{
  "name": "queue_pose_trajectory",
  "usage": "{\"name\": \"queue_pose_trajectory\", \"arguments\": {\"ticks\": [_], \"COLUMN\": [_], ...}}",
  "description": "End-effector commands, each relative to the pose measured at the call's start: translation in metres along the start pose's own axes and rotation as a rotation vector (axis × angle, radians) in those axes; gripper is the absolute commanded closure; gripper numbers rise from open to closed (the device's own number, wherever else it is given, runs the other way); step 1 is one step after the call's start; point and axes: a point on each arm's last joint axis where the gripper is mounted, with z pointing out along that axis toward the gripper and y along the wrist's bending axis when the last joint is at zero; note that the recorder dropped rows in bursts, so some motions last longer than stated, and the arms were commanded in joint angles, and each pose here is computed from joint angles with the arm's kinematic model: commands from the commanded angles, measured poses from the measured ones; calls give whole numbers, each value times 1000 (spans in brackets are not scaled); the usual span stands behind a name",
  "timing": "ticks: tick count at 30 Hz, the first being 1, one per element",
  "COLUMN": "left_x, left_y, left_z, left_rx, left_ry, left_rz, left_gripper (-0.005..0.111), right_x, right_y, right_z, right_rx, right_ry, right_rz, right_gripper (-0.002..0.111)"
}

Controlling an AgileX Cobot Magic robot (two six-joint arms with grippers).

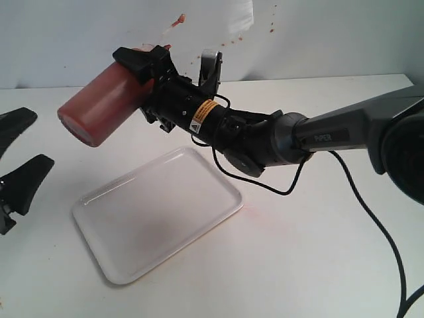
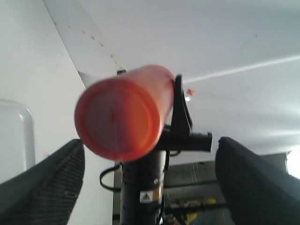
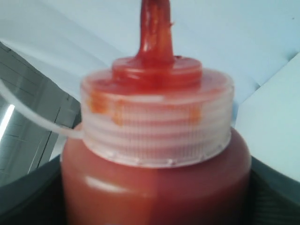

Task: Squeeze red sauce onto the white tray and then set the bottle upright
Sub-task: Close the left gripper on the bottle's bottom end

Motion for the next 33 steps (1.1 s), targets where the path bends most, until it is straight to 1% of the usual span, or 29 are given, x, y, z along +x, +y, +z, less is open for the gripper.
{"name": "queue_pose_trajectory", "arguments": {"ticks": [1, 3, 4, 6, 10, 11, 12, 14, 16, 18, 22, 23, 24, 28, 30, 33], "left_x": [10, 15, 17, 19, 16, 15, 15, 11, 6, 4, 5, 6, 5, 3, 2, -4], "left_y": [-6, -9, -11, -14, -14, -12, -8, 0, 5, 5, -5, -5, -5, 4, 5, 7], "left_z": [3, 8, 13, 19, 29, 30, 30, 30, 31, 31, 33, 33, 33, 32, 32, 33], "left_rx": [34, 25, 14, 0, -12, -31, -71, -160, -220, -217, -113, -109, -116, -209, -223, -237], "left_ry": [139, 228, 297, 369, 395, 393, 388, 349, 298, 273, 279, 281, 278, 258, 248, 186], "left_rz": [49, 34, 29, 38, 56, 60, 74, 94, 91, 73, 26, 26, 27, 61, 63, 76], "left_gripper": [43, 43, 43, 43, 43, 43, 43, 43, 43, 43, 43, 43, 43, 43, 43, 43], "right_x": [-1, 5, 6, 8, 11, 11, 11, 11, 11, 16, 18, 19, 19, 24, 27, 29], "right_y": [17, 17, 18, 18, 19, 19, 19, 19, 20, 21, 20, 20, 20, 21, 22, 23], "right_z": [2, 3, 3, 4, 3, 3, 3, 3, 3, 4, 5, 5, 5, 7, 7, 8], "right_rx": [-99, -99, -101, -99, -111, -113, -113, -120, -126, -128, -120, -121, -121, -125, -131, -132], "right_ry": [8, 33, 39, 57, 91, 92, 92, 90, 93, 106, 103, 106, 102, 116, 123, 127], "right_rz": [-2, -2, -3, -2, 15, 15, 15, 17, 16, 16, 21, 21, 23, 24, 26, 27], "right_gripper": [108, 108, 108, 108, 108, 108, 108, 108, 108, 108, 108, 108, 108, 108, 108, 108]}}
